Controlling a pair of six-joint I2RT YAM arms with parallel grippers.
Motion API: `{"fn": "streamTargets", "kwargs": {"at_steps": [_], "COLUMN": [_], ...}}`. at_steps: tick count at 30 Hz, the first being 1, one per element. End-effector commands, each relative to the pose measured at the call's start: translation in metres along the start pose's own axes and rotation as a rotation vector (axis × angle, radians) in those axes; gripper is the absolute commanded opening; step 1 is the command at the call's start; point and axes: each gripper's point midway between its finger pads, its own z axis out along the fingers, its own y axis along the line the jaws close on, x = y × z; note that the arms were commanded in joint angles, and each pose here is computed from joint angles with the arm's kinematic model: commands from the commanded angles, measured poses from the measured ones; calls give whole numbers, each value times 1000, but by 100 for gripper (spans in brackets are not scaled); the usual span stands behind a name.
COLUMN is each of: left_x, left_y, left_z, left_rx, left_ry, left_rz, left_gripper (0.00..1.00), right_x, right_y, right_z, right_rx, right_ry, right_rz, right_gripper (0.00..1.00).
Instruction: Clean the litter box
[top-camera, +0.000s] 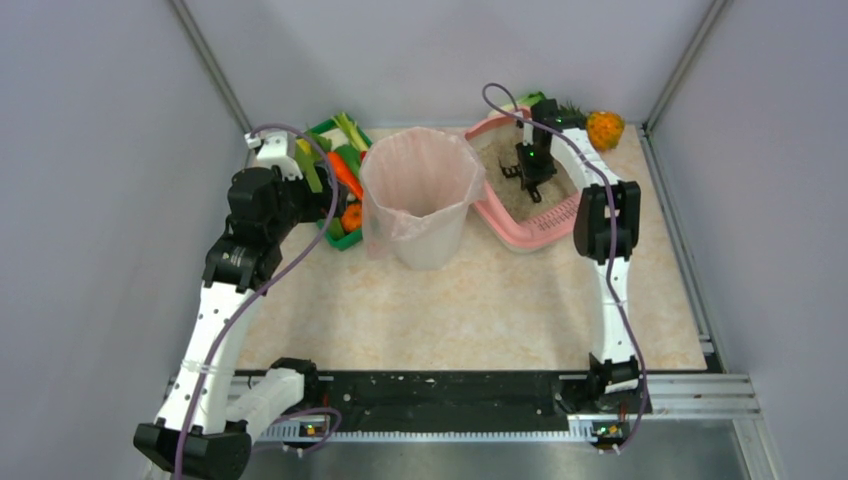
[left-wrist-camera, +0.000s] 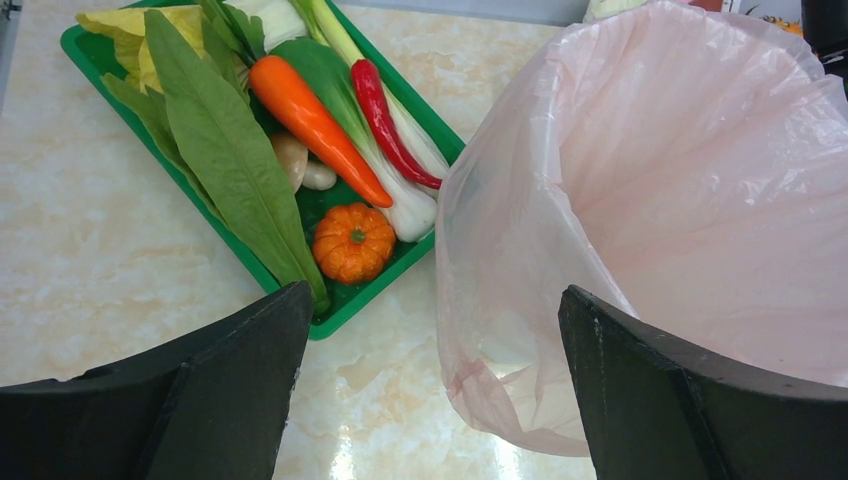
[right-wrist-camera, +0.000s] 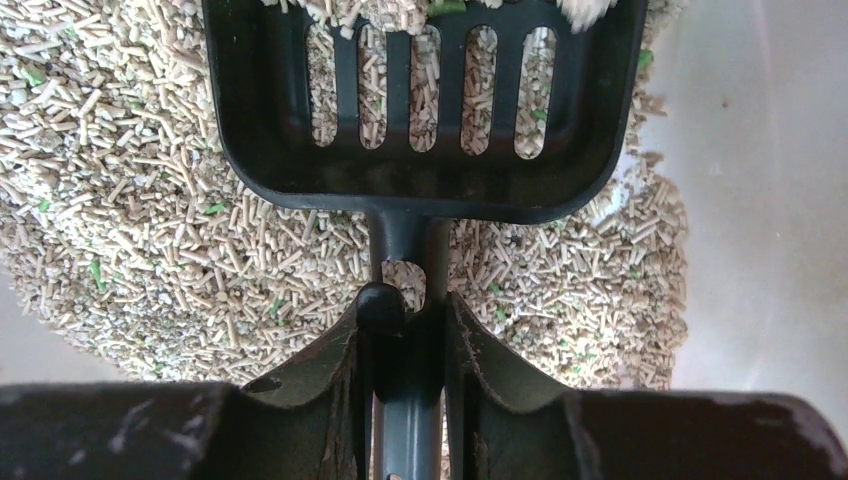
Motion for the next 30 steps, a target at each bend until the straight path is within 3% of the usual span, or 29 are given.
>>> {"fn": "streamTargets", "kwargs": {"at_steps": [1,15,20,30], "left_x": [-21,-20,-21,-22], "left_y": [-3,-5,-7,-10], "left_z": [-8,-13,-16,-25], "left_rx": [-1,12,25,39], "left_ry": [-60,-67,-71,-85], "left_rz": [10,13,18,15], "left_gripper": [98,98,98,98], "right_x": [-33,30,28,4], "right_y": [15,54,61,16], "right_z": [3,-17,-40,-70], "right_rx": [-60,-91,-92,23], "right_ry": [-145,-50,-81,-197], "right_rz": [-74,102,167,166], "right_gripper": [0,0,0,0]}}
